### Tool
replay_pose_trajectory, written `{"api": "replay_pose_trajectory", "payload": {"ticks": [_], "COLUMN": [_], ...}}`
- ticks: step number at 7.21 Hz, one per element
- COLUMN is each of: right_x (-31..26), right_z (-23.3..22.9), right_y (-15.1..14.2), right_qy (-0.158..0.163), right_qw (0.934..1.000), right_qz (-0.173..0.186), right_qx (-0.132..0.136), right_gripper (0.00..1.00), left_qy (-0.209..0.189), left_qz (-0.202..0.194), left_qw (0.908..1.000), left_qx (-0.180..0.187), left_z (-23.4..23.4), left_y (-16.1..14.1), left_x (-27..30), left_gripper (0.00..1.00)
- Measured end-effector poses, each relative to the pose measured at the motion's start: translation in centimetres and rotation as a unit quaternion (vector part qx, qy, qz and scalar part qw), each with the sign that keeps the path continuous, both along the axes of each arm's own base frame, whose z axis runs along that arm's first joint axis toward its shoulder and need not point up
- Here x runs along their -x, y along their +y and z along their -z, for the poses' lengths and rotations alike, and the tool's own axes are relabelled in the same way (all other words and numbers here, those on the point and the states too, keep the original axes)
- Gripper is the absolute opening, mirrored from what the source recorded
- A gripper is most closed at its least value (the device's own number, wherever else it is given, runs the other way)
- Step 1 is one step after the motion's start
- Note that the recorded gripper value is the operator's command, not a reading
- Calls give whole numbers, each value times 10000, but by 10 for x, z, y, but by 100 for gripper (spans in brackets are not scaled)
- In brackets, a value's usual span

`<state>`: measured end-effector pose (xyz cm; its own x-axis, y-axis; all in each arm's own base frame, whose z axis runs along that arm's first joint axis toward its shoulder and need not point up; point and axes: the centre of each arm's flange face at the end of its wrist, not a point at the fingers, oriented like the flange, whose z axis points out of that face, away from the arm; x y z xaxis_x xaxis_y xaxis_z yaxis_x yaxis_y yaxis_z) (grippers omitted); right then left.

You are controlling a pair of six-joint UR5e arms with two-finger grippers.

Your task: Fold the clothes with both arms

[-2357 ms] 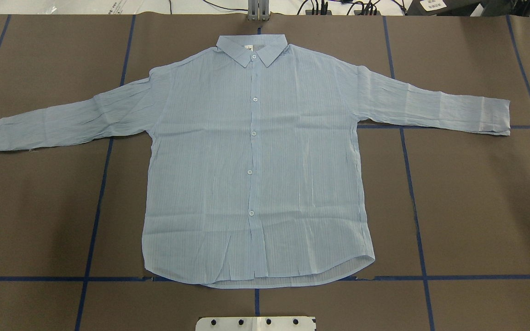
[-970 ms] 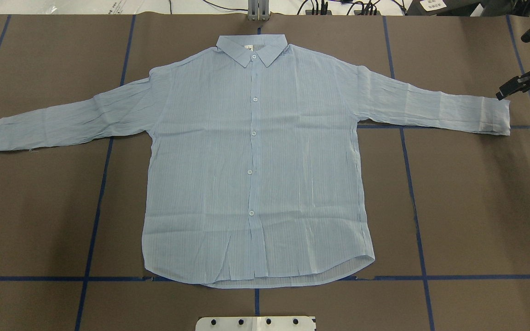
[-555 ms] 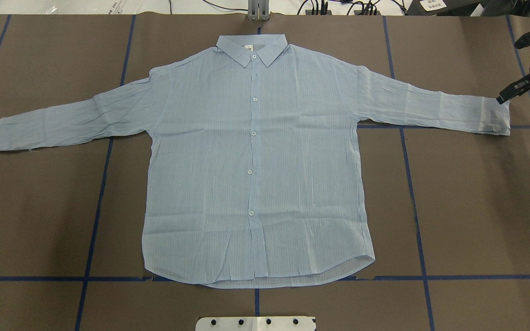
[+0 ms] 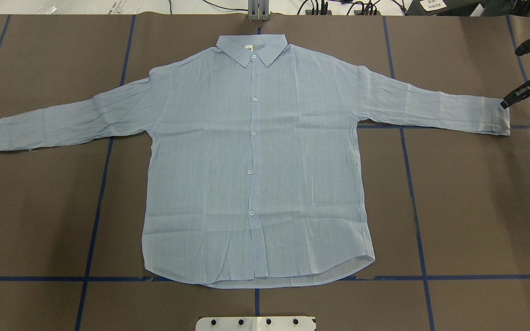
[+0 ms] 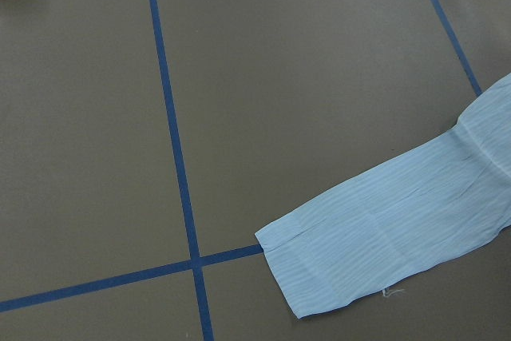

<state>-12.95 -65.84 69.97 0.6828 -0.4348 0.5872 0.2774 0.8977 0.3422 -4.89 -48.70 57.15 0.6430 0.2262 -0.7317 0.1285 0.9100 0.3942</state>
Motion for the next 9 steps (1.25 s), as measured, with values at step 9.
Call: {"api": "replay_pose_trajectory", "payload": {"ticks": [9], "right_x": [5], "right_z": [37], "right_y": [-10], "right_qy": [-286], "right_qw": [9994], "right_qz": [59], "right_qx": [-183], "right_gripper": [0], "left_qy": [11], "left_qz": [12], "left_qw": [10000], "left_qx": [33], "left_z": [-2], "left_y": [1], "left_x": [1], "left_gripper": [100]}}
